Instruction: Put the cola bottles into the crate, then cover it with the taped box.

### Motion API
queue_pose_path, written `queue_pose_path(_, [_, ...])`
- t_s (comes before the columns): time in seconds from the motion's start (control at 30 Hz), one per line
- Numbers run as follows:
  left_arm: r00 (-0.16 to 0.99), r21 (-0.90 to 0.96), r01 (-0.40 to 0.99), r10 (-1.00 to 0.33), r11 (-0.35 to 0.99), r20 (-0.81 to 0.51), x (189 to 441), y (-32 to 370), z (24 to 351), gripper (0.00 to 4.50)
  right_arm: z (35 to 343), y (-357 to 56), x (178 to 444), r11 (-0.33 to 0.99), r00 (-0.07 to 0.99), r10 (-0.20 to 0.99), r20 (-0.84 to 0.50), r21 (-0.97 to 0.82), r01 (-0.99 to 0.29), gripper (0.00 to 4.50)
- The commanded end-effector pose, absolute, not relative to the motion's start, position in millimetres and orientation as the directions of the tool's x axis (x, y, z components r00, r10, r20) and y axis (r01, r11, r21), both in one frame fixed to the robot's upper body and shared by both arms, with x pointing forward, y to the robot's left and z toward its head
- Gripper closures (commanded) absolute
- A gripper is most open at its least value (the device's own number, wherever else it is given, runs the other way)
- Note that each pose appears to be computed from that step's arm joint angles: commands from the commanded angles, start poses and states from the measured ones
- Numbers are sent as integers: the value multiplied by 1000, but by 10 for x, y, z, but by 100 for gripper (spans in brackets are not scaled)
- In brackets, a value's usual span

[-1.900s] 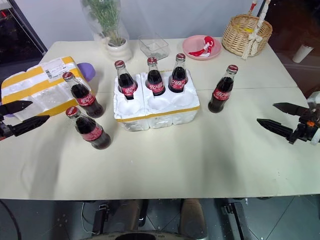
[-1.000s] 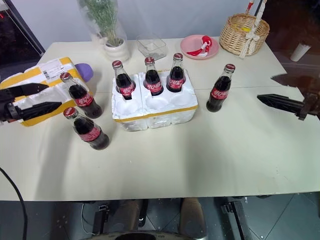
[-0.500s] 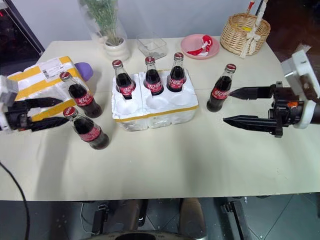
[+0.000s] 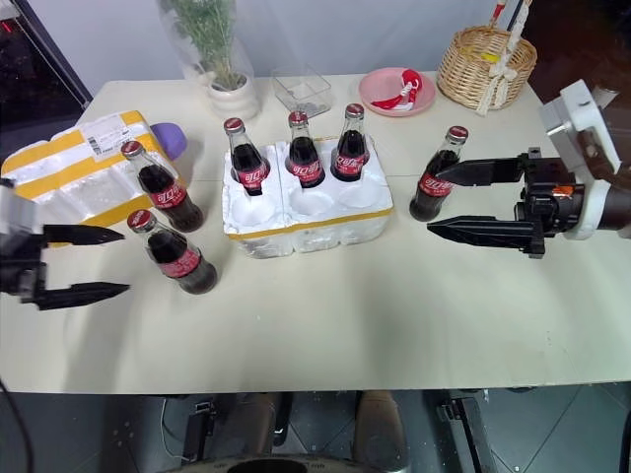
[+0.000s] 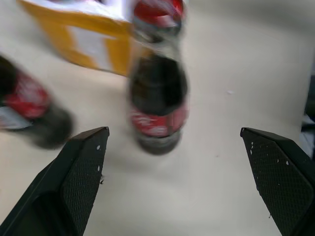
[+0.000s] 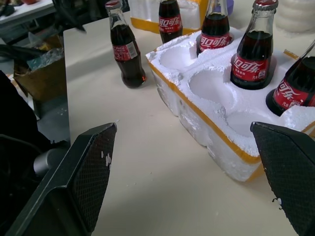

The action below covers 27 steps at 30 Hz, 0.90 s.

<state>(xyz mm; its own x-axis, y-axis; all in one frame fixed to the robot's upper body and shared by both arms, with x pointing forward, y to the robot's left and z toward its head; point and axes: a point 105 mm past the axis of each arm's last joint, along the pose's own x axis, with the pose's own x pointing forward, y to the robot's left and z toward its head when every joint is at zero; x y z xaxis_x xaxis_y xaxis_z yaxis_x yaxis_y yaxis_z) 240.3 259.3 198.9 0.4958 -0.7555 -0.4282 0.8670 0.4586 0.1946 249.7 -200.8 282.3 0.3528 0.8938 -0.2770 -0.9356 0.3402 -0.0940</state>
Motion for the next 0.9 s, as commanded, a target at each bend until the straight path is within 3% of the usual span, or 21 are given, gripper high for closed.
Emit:
queue_pose_path(0.03, [536, 252, 844, -735, 473, -415, 2439, 2546, 1919, 2, 2922, -1984, 2442, 311, 329, 905, -270, -109, -944, 0])
queue_pose_path(0.37, [586, 250, 810, -715, 531, -381, 2514, 2508, 1728, 2, 2921, -2020, 2457, 323, 350, 899, -261, -143, -936, 0])
queue_pose_path(0.9, [652, 143, 758, -727, 637, -216, 2785, 2171, 1503, 2, 2824, -2028, 2389, 313, 337, 909, -247, -132, -941, 0])
